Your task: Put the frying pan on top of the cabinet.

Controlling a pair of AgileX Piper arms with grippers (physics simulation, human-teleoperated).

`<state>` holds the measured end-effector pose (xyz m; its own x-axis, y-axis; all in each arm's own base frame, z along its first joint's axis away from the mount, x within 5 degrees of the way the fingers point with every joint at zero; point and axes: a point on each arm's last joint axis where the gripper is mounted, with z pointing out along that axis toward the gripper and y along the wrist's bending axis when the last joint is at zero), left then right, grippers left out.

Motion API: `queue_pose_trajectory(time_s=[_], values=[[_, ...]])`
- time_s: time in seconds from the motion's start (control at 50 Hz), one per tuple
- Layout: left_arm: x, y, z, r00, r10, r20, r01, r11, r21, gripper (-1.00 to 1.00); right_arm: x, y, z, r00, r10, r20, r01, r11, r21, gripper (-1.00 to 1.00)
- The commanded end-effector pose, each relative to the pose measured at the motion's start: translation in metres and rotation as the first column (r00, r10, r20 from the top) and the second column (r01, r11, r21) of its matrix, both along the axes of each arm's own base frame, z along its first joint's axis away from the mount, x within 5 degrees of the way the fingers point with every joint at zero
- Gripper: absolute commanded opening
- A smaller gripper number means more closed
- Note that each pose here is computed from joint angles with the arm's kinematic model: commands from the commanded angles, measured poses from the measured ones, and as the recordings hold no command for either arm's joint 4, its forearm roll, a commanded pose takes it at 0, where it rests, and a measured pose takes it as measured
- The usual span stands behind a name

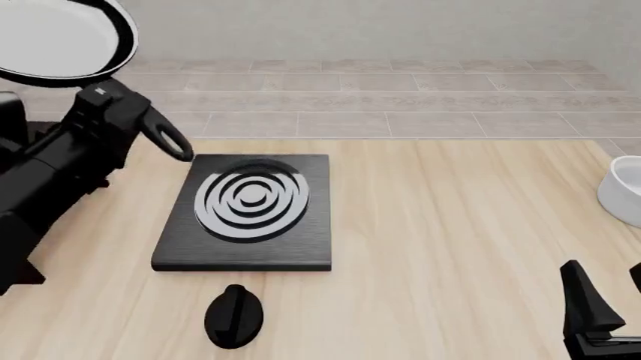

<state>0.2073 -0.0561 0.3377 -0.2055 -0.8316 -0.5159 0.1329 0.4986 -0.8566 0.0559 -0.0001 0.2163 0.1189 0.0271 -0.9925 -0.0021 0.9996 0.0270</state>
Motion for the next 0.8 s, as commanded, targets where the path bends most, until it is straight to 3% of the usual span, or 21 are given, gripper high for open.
queue_pose_trajectory(time_s=[0.02, 0.2, 0.8], values=[[-0.012, 0.021, 0.008, 0.995, 0.068, 0.076, -0.071, 0.997, 0.026, -1.0, 0.0, 0.0, 0.0, 1.0, 0.003, -0.001, -0.003, 1.0, -0.002, 1.0], [-0.012, 0.038, 0.004, 0.985, 0.155, 0.072, -0.153, 0.988, -0.022, -1.0, 0.0, 0.0, 0.0, 1.0, 0.004, -0.003, -0.004, 1.0, -0.003, 1.0], [-0.014, 0.064, -0.005, 0.958, 0.28, 0.058, -0.267, 0.95, -0.161, -1.0, 0.0, 0.0, -0.001, 1.0, 0.007, -0.007, -0.007, 1.0, -0.012, 1.0]])
